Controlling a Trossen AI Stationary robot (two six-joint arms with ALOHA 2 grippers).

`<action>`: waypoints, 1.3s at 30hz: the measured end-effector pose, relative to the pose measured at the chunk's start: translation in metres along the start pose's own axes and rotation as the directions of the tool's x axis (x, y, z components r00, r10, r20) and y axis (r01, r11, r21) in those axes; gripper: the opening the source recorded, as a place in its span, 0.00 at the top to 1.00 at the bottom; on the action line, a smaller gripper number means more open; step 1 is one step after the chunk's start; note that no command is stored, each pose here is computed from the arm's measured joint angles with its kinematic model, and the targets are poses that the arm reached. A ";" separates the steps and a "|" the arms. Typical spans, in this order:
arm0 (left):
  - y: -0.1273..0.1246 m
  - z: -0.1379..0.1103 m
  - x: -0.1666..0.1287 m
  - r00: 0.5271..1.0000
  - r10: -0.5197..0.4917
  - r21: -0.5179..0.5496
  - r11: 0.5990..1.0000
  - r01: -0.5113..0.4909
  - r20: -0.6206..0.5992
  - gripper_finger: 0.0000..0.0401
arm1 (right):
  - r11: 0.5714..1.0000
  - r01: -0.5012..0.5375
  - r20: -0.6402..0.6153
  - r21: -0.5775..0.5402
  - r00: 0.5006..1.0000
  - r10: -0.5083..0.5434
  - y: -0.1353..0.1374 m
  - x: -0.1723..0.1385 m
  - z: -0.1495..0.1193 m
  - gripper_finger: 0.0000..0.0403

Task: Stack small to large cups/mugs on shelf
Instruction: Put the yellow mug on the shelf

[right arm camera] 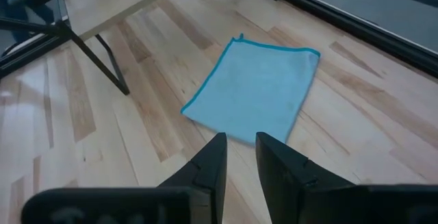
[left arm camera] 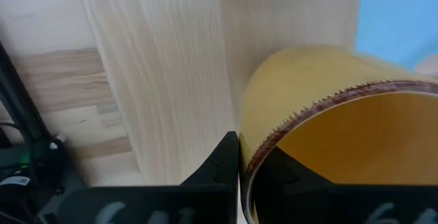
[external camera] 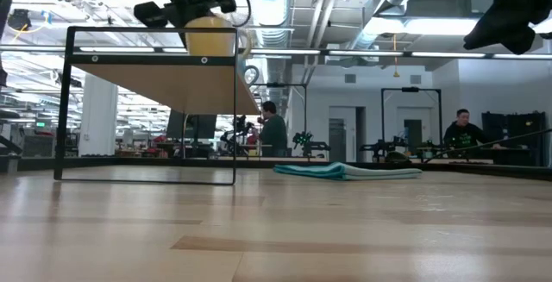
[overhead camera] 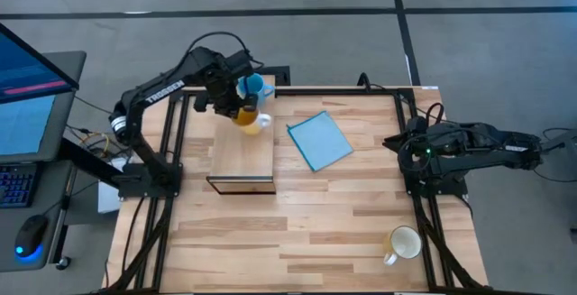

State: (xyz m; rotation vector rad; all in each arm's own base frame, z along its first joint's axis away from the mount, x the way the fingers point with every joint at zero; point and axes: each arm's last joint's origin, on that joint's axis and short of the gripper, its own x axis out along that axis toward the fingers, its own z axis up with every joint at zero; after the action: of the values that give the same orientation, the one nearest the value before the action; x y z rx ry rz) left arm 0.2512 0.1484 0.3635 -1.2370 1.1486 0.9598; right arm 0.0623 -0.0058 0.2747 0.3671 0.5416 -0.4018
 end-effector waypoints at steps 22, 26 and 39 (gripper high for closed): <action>-0.004 0.012 0.015 0.998 0.016 0.000 1.000 -0.016 -0.054 0.84 | 1.000 0.006 -0.006 -0.023 1.000 -0.006 0.000 0.000 -0.001 0.75; -0.003 0.013 0.015 0.998 0.017 -0.002 1.000 -0.017 -0.054 0.82 | 0.999 0.007 -0.007 -0.032 1.000 -0.007 0.000 0.000 -0.001 0.75; -0.001 0.016 0.013 0.995 -0.021 -0.010 1.000 0.020 -0.093 0.83 | 0.999 0.014 -0.022 -0.038 1.000 -0.015 -0.001 0.000 -0.002 0.75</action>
State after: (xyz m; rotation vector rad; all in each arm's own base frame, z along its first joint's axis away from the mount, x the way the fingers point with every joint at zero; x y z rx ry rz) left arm 0.2566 0.1631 0.3502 -1.3103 1.2031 0.9004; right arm 0.0608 -0.0060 0.2726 0.3317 0.5728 -0.4015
